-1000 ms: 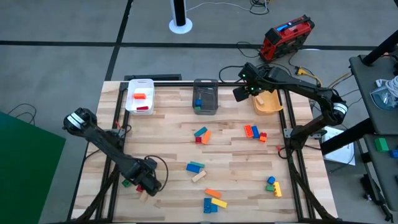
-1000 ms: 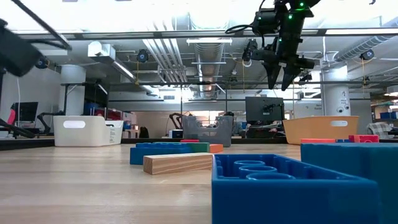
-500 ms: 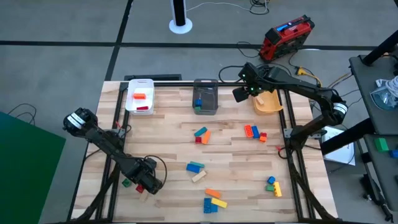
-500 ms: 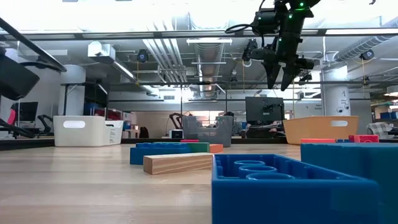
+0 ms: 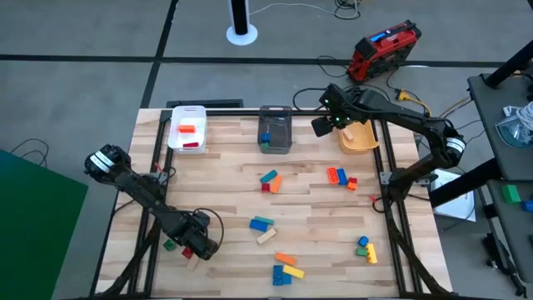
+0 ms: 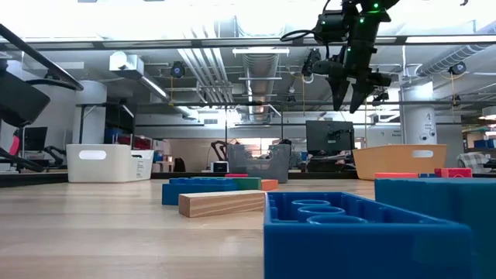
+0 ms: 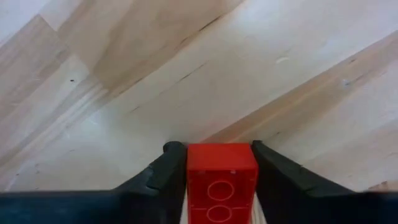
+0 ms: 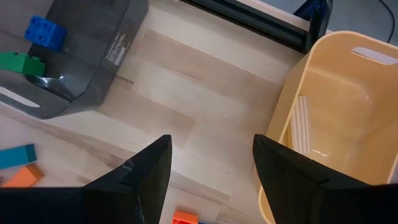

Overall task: Sort blocks by size
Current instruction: Put the big red game piece into the white bin

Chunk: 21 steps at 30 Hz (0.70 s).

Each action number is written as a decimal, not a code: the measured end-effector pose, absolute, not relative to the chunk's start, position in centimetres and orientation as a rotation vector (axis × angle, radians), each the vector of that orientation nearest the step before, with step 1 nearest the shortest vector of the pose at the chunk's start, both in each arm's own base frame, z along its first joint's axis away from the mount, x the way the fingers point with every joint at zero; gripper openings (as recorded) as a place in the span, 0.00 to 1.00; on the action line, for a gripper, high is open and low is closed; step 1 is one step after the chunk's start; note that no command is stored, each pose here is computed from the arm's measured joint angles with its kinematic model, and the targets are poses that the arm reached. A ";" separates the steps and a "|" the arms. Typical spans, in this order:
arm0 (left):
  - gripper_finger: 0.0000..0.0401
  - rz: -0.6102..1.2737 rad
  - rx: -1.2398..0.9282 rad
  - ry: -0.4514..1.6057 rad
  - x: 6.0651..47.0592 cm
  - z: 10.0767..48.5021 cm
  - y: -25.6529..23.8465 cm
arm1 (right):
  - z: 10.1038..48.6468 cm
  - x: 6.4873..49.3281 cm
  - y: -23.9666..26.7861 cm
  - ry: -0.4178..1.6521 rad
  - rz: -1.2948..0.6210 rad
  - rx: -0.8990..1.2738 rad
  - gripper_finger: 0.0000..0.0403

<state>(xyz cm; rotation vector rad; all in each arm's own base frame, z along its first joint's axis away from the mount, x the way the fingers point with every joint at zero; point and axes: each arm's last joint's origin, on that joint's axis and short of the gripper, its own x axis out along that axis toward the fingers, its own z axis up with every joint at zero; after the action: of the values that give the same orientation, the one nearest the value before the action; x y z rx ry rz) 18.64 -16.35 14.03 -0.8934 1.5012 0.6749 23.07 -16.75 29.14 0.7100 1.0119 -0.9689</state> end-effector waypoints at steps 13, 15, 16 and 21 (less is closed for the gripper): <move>0.27 0.652 -0.853 1.470 19.2 17.4 -16.0 | 29.2 23.1 -16.8 1.007 -0.970 0.711 0.53; 0.28 0.677 -0.822 1.437 19.4 18.8 -15.3 | 29.2 23.1 -16.8 1.006 -0.970 0.712 0.54; 0.28 0.684 -0.809 1.411 19.5 19.6 -14.8 | 29.2 23.1 -16.8 1.003 -0.970 0.711 0.54; 0.28 0.684 -0.750 1.188 21.0 23.4 -11.3 | 29.2 23.1 -16.8 0.998 -0.970 0.712 0.53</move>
<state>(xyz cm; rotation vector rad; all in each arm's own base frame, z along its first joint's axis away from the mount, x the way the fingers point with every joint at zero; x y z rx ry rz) 21.03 -11.27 23.40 -0.7499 1.1880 0.6838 23.15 -16.80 29.18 0.7119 0.9984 -0.9700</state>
